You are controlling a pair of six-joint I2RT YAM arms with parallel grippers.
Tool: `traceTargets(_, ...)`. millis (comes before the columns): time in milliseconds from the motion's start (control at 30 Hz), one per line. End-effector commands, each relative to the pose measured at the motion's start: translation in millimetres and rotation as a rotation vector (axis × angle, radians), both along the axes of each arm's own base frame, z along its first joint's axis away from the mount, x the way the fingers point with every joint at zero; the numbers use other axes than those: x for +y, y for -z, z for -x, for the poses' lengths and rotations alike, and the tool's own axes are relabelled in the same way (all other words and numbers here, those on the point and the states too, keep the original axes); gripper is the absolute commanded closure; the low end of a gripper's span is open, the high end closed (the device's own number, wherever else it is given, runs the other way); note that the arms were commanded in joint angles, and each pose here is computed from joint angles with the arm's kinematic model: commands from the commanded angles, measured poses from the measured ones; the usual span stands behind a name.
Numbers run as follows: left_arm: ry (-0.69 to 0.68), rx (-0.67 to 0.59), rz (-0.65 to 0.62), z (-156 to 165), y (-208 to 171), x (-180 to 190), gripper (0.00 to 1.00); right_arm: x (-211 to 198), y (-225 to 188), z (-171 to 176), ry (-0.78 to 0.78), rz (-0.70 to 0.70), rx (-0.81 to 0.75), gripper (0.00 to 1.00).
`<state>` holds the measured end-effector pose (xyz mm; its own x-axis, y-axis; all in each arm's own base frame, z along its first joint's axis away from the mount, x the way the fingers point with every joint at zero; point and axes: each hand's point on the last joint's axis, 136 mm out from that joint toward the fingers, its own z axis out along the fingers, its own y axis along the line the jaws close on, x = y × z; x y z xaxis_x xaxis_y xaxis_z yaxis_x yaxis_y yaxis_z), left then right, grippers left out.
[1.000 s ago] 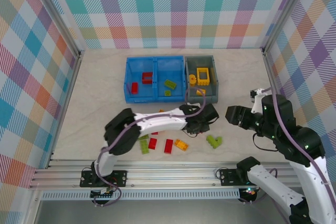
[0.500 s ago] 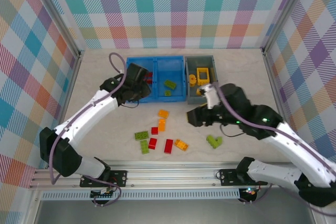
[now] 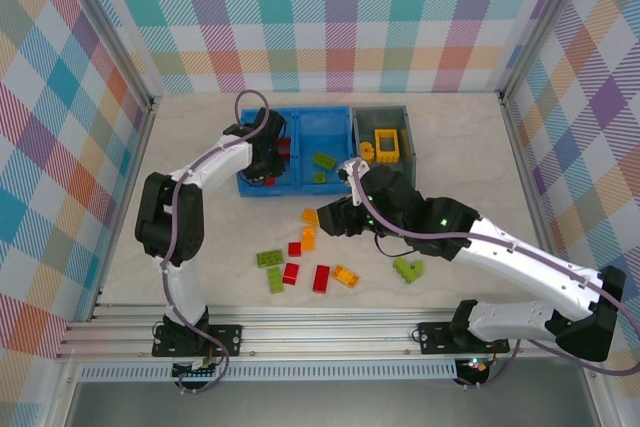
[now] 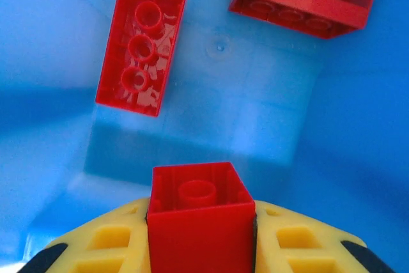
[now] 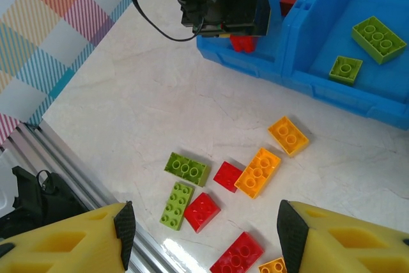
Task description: Sort the legos into containers by color
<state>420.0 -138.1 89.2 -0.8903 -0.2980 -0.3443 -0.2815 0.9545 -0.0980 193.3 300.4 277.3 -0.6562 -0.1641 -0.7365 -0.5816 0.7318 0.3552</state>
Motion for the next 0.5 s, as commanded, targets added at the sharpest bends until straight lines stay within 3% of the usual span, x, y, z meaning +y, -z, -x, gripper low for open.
traceTargets(0,0.009,-0.031,-0.021,-16,-6,7,0.74,-1,-1,1,0.019,-0.03,-0.001,0.37)
traceTargets(167,0.01,-0.007,-0.008,-15,5,6,0.69,-3,10,3,0.026,-0.018,0.025,0.36)
traceTargets(267,0.001,-0.003,-0.015,-13,3,9,0.56,-4,17,3,0.031,-0.004,0.036,0.34)
traceTargets(467,-0.005,-0.086,0.03,-9,-40,7,0.39,-18,36,1,0.094,0.065,0.065,0.34)
